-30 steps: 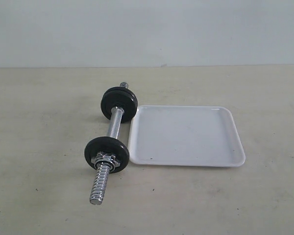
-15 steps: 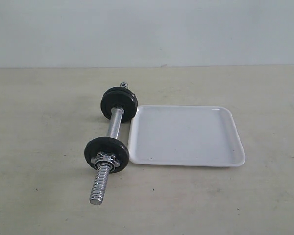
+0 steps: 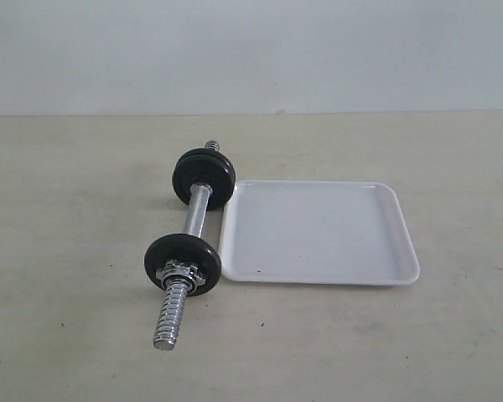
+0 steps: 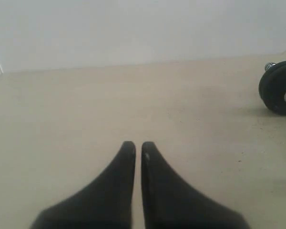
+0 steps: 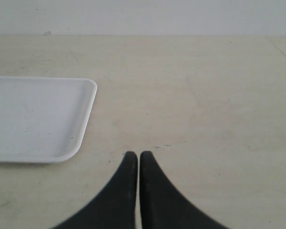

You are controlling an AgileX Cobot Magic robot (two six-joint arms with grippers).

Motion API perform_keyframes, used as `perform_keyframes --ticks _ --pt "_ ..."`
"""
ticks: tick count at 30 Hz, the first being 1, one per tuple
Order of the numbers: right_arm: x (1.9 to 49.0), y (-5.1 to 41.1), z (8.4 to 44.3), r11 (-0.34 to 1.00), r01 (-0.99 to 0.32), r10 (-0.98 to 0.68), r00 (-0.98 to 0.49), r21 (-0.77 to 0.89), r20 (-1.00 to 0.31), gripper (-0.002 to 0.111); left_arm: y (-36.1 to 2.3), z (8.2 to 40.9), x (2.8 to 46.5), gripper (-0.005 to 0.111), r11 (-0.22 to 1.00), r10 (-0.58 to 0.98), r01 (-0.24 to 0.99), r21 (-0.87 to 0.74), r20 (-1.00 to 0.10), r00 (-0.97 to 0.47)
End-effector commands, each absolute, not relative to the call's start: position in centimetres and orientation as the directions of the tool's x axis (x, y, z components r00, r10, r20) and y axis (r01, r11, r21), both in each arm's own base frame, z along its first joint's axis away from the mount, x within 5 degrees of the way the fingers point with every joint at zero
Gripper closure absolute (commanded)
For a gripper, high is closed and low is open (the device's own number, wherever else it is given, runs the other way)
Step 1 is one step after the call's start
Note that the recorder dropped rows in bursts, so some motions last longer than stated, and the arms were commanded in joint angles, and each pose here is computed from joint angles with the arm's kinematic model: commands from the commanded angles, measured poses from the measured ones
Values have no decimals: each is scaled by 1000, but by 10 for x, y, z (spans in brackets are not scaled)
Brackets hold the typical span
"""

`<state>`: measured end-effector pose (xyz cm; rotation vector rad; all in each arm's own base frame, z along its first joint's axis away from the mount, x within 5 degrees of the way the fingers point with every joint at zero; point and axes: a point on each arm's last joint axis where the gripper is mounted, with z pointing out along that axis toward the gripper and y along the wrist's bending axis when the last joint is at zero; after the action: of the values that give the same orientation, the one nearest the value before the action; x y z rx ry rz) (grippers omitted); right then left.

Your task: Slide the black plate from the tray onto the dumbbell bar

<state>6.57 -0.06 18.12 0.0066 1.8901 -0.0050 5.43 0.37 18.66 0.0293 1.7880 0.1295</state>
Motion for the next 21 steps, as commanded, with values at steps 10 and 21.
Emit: perform_keyframes --ticks 10,21 --pt "66 -1 183 1000 5 -7 -299 -9 -954 109 1 185 54 102 997 77 -9 81 -972 -221" --pt "66 -1 183 1000 5 -7 -299 -9 -954 109 1 185 54 102 997 77 -9 81 -972 -221"
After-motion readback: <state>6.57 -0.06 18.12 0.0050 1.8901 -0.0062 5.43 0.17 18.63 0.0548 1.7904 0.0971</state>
